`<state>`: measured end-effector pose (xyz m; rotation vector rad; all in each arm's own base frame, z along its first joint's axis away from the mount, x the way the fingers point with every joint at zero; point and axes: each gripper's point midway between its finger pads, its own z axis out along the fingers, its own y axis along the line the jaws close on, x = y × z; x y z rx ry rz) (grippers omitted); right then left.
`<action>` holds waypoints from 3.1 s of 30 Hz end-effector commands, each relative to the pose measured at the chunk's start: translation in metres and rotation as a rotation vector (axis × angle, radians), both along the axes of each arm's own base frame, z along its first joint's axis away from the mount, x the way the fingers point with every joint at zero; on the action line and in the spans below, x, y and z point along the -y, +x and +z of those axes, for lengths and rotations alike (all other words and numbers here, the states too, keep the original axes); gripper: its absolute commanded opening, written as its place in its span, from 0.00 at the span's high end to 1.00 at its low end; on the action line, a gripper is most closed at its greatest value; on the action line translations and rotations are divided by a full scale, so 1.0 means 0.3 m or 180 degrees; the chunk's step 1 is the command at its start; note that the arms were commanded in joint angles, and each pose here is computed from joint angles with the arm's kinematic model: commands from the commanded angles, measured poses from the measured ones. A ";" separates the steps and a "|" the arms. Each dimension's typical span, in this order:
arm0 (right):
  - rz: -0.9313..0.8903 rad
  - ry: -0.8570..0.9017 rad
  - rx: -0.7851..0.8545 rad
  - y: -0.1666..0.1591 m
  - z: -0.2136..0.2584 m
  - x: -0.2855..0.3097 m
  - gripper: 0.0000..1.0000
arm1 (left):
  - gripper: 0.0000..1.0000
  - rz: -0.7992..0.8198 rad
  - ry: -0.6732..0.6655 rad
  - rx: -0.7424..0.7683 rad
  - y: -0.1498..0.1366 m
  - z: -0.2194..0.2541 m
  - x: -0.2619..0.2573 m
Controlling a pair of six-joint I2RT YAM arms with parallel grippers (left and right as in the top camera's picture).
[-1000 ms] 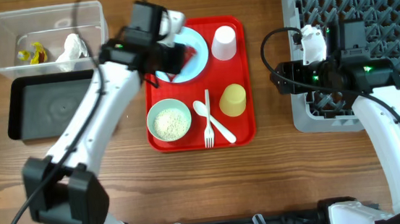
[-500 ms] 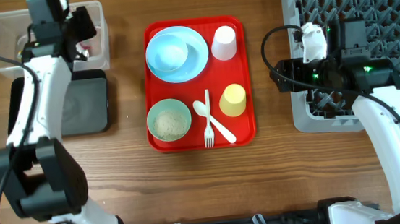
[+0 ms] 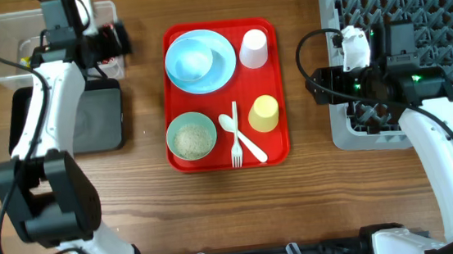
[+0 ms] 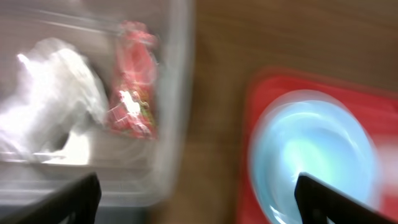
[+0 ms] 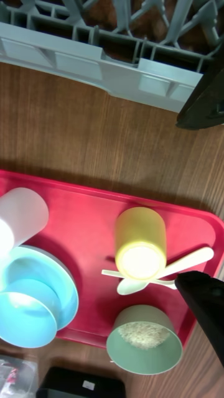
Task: Sort waste into correct bins and load items into the dishwasher rack
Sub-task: 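Drop the red wrapper into the clear bin, then grasp the green bowl of rice with the left gripper, then tip the green bowl over the black tray to pour out rice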
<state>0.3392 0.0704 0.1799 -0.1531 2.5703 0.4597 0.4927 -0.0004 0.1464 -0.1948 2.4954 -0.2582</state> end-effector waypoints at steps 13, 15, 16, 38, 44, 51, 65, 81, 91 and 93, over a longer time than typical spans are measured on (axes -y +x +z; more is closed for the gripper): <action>0.0034 -0.0031 0.0050 0.007 0.015 -0.001 0.22 | 0.00 -0.0864 0.0045 -0.1357 -0.593 -0.121 0.695; 0.0034 -0.0031 0.0051 0.007 0.015 -0.001 0.22 | 0.00 -0.0940 0.0050 -0.1380 -0.635 -0.154 0.745; 0.0034 -0.0031 0.0051 0.007 0.015 -0.001 0.23 | 0.00 -0.0994 0.0096 -0.1382 -0.652 -0.173 0.760; 0.0035 -0.0030 0.0041 0.005 0.014 -0.002 0.22 | 0.58 -0.0763 0.0505 -0.1256 -0.692 -0.406 0.673; 0.0033 -0.0030 0.0041 0.005 0.014 -0.001 0.22 | 0.82 -0.0764 0.0495 -0.1235 -0.687 -0.405 0.676; 0.0033 -0.0030 0.0041 0.005 0.014 -0.001 0.22 | 0.96 -0.0839 0.0536 -0.1189 -0.679 -0.402 0.677; 0.0035 -0.0034 0.0041 0.005 0.013 -0.001 0.22 | 0.96 -0.0539 -0.0131 -0.0725 -0.503 -0.050 0.575; 0.0008 -0.0088 0.0058 0.010 0.012 0.009 0.22 | 0.96 0.0366 -0.1003 -0.0297 -0.368 0.095 -0.003; 0.0003 -0.0084 0.0043 0.007 0.011 0.009 0.23 | 0.96 0.0473 -0.1708 0.0145 -0.335 0.169 -0.189; 0.0001 -0.0083 0.0039 0.007 0.010 0.009 0.23 | 0.96 0.0432 -0.1875 0.0245 -0.329 0.187 -0.212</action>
